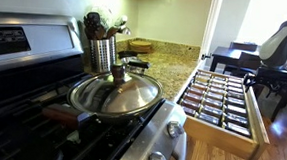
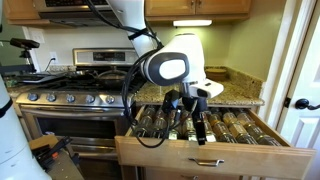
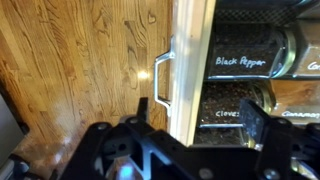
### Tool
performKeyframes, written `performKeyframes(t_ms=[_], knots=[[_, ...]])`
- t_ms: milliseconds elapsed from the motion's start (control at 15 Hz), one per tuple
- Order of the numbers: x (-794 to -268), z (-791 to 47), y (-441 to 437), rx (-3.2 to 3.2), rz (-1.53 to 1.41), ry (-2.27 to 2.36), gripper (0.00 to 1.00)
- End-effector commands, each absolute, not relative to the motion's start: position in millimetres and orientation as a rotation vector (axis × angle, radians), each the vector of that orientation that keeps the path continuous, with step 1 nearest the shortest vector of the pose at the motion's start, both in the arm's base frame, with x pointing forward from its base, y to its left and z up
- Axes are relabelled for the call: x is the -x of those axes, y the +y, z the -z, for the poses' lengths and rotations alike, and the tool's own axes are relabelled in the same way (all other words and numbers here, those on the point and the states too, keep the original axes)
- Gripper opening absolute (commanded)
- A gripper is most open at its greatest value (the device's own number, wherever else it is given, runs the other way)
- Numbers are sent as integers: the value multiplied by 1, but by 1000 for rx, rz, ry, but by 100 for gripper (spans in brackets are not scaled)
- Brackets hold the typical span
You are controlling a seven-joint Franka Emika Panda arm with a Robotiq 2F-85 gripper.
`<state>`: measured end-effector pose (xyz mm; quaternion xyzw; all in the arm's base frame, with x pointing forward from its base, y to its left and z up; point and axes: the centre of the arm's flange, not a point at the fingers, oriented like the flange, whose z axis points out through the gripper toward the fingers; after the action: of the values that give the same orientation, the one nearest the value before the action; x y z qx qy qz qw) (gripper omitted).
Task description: Open the top most drawer of the bottom cabinet.
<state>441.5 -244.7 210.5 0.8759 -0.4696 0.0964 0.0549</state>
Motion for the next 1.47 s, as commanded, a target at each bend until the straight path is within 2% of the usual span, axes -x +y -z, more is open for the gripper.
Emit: performKeyframes(t_ms=[0,267,400,667,1400], knots=[[-447,-255,-215,-2720,-376,-1409,100],[-485,-268,-196,-2699,-419,-1478,100],[-494,-265,-190,-2698,-337,-1498,100],[-491,-249,-185,-2670,-126,-1520,100],[-468,-204,-203,-2523,144,-1504,100]])
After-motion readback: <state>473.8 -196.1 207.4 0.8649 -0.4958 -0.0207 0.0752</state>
